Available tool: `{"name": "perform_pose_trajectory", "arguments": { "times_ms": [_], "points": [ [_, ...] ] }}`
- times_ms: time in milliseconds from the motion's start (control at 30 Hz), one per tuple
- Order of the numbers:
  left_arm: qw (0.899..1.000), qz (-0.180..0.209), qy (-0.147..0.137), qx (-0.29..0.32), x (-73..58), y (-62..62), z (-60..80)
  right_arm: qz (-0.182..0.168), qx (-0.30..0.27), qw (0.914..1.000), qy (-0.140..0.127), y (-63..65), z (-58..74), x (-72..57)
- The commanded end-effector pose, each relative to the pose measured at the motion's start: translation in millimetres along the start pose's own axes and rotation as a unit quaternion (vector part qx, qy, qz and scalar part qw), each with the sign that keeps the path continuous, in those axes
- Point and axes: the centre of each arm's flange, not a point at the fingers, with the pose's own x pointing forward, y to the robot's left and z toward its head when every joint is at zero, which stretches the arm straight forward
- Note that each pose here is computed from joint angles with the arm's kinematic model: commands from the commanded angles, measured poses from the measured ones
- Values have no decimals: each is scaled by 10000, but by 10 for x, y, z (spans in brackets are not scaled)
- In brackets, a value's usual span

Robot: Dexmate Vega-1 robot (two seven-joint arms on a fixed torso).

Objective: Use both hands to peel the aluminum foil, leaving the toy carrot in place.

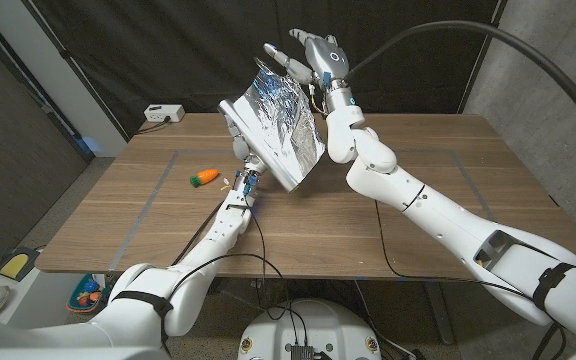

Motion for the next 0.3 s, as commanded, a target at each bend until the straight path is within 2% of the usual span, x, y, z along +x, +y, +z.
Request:
{"name": "perform_pose_trajectory", "arguments": {
  "times_ms": [33,167,300],
  "points": [
    [10000,79,-19,-22,-96,70,124,-126,20,9999,108,-162,2,-40],
    [9999,129,-39,-52,-147,71,156,-291,119,9994,122,-124,51,-59],
    [9997,175,-162,-23,-214,61,227,-415,154,9990,96,-116,109,-12]
  ]
}}
